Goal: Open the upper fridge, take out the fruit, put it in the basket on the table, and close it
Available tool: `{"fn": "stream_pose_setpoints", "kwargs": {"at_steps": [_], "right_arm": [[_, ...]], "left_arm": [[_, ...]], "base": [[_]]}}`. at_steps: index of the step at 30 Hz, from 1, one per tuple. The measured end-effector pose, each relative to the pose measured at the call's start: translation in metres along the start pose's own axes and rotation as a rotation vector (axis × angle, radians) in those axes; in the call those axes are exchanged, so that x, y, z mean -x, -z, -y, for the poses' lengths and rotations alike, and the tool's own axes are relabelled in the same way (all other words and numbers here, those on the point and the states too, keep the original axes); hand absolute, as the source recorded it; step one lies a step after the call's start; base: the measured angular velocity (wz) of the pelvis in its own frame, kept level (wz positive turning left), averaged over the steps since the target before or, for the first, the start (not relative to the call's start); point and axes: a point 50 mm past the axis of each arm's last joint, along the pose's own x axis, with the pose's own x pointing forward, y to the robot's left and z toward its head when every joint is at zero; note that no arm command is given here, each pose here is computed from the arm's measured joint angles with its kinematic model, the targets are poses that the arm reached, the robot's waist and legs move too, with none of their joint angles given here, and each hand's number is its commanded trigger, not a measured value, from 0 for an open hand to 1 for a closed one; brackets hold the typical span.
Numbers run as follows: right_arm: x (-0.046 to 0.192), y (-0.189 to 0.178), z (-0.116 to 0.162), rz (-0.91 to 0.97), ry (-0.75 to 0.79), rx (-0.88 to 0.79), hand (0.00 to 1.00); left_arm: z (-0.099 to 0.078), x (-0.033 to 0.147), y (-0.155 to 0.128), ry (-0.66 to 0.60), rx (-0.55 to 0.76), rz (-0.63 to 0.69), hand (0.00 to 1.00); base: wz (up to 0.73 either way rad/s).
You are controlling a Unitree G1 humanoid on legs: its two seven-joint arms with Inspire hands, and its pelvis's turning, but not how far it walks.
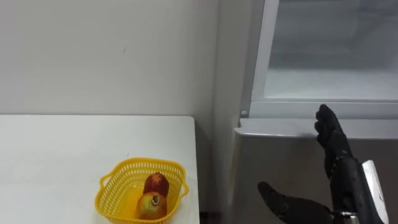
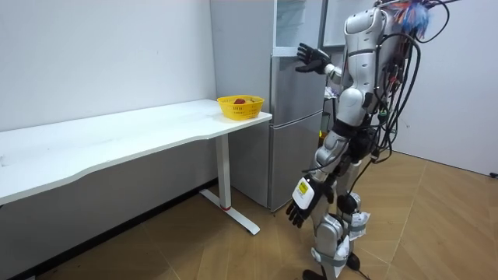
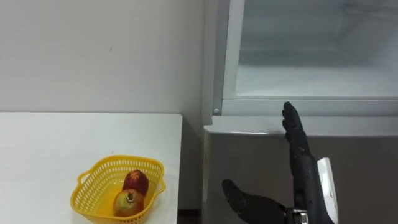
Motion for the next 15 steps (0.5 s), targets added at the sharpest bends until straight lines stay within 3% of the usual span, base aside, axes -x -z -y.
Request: {"fn": "stream_pose_setpoints", "kwargs": {"at_steps": [5, 9, 15], "right_arm": [[0.025, 0.051, 0.010, -0.295, 0.077, -0.027, 0.00], [0.063, 0.090, 0.023, -0.613, 0.174, -0.094, 0.00], [0.071, 0.097, 0.029, -0.713, 0.318, -0.254, 0.00]], "left_arm": [[-0.001, 0.000, 0.004, -0.033, 0.064, -0.019, 0.00], [0.006, 0.001, 0.002, -0.029, 0.071, -0.014, 0.00], [0.008, 0.002, 0.003, -0.026, 0.074, -0.024, 0.00]], "base": [[0.02], [-0.03], [-0.01]]}}
